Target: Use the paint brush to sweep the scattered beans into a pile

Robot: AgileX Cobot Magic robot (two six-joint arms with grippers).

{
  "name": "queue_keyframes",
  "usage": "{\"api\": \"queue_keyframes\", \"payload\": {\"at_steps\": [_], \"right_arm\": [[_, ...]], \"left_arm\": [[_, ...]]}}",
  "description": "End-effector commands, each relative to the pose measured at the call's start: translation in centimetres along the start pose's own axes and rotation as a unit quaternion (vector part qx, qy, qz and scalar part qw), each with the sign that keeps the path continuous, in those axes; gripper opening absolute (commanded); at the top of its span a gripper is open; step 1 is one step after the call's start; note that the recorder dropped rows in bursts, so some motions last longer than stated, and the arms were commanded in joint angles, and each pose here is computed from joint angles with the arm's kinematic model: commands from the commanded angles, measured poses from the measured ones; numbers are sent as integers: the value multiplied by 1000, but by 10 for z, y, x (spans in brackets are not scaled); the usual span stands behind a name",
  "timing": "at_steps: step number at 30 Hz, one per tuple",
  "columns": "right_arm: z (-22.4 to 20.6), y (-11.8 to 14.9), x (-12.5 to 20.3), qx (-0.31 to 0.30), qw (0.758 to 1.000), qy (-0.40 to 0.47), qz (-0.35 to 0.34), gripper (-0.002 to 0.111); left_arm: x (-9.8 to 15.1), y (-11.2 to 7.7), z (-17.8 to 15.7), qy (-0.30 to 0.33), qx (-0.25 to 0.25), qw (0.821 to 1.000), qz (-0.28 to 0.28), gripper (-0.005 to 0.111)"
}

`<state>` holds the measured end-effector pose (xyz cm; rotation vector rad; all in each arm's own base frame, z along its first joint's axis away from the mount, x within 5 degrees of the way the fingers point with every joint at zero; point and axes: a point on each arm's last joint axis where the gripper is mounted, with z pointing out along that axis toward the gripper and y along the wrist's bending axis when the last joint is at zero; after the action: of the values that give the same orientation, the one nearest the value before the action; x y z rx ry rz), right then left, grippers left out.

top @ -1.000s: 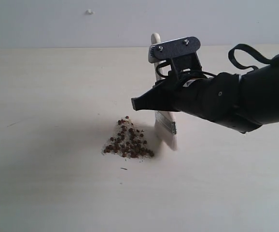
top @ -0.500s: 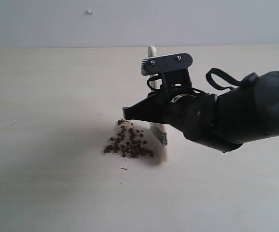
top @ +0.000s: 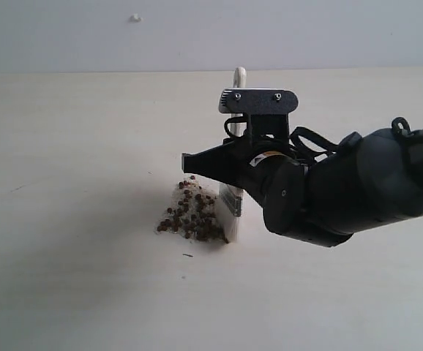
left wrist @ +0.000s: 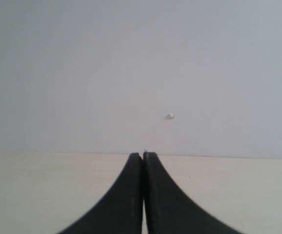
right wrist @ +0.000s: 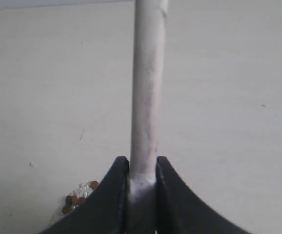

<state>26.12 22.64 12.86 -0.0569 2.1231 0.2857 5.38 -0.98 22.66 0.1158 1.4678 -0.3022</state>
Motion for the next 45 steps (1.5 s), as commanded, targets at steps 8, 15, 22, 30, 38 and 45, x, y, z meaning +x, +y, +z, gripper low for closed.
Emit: {"api": "queue_keyframes", "payload": {"at_steps": [8, 15, 22, 30, 38, 45], "right_arm": [[-23, 8, -51, -73, 962, -122, -231, 0], [-11, -12, -66, -150, 945, -141, -255, 0], [15, -31, -100, -179, 926, -145, -299, 0], [67, -63, -96, -162, 926, -119, -319, 0], [92, -62, -52, -226, 928, -67, -288, 0], [80, -44, -44, -351, 912, -29, -212, 0]], "left_arm": [[0, -1, 0, -1, 8, 1000, -5, 0], [0, -1, 0, -1, 8, 1000, -5, 0], [0, -1, 0, -1, 8, 1000, -5, 0], [0, -1, 0, -1, 8, 1000, -5, 0], [0, -1, 0, -1, 8, 1000, -5, 0], [0, -1, 0, -1, 8, 1000, -5, 0]]}}
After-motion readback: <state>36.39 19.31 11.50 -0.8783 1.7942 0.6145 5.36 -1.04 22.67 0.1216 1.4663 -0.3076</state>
